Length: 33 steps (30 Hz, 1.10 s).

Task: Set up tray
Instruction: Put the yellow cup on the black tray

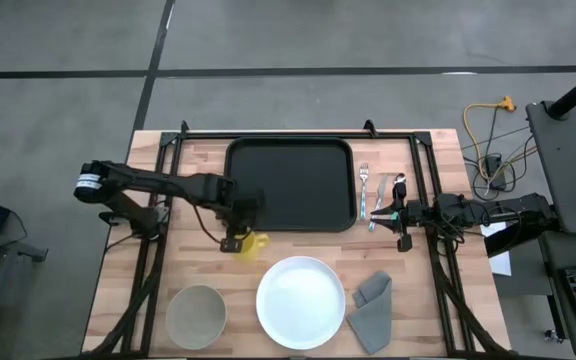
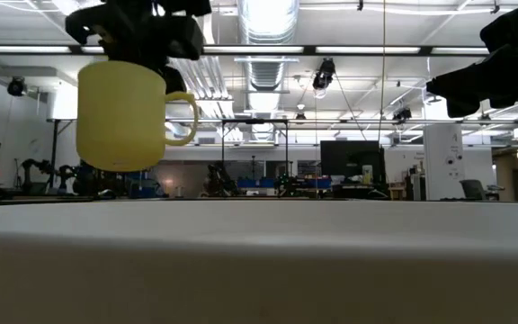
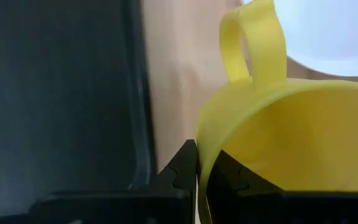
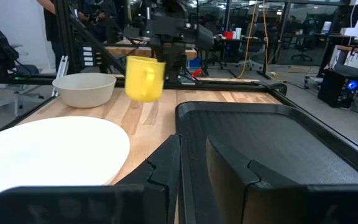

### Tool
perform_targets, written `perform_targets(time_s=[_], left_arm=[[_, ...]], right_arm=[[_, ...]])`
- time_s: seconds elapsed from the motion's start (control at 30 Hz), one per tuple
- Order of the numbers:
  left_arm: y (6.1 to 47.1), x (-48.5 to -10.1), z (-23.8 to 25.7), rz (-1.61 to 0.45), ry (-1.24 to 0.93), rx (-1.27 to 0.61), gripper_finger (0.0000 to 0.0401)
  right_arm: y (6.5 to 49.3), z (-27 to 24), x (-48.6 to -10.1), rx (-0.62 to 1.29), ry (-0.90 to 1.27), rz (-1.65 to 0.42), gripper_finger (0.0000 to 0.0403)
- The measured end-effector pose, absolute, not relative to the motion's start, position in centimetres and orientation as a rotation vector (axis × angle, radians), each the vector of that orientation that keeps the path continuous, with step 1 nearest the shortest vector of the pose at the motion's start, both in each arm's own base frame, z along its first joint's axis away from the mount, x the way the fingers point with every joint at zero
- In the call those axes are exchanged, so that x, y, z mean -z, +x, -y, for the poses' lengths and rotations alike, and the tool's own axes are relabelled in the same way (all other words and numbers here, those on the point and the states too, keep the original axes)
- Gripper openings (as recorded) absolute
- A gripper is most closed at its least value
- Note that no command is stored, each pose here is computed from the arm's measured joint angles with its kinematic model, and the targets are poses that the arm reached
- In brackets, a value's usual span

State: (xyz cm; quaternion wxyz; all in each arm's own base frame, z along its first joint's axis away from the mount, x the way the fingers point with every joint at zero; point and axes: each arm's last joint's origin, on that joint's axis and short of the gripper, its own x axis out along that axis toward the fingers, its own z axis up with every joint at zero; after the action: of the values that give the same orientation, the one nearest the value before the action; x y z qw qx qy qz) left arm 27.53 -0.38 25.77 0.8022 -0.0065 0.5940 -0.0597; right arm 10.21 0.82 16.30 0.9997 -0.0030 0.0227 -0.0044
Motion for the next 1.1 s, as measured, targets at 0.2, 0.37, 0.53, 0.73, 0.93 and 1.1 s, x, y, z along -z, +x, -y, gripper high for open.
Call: perform_targets(time_s=[0.2,0.37,0.53,0.73,0.93,1.1], left_arm=[[27.4,-25.9,-1.4,-1.268,-0.004,0.112,0.0],[27.2,-26.0,-2.8,-1.262,-0.016,0.085,0.0],[26.9,-26.0,-4.0,-1.27,-0.007,0.075,0.0],[26.5,-25.9,-5.9,-1.274,-0.019,0.041,0.0],[25.8,-25.9,-8.5,-1.272,-0.04,-0.014,0.0],[24.9,-26.0,-11.2,-1.258,-0.079,-0.09,0.0]], right_arm=[[10.2,-0.8,-16.3,0.009,-0.006,-0.046,0.0077],[10.2,-0.8,-16.3,0.009,-0.006,-0.045,0.0073],[10.2,-0.8,-16.3,0.009,-0.006,-0.045,0.0068],[10.2,-0.8,-16.3,0.009,-0.006,-0.045,0.0074],[10.2,-0.8,-16.3,0.009,-0.006,-0.045,0.008],[10.2,-0.8,-16.3,0.009,-0.006,-0.046,0.0075]])
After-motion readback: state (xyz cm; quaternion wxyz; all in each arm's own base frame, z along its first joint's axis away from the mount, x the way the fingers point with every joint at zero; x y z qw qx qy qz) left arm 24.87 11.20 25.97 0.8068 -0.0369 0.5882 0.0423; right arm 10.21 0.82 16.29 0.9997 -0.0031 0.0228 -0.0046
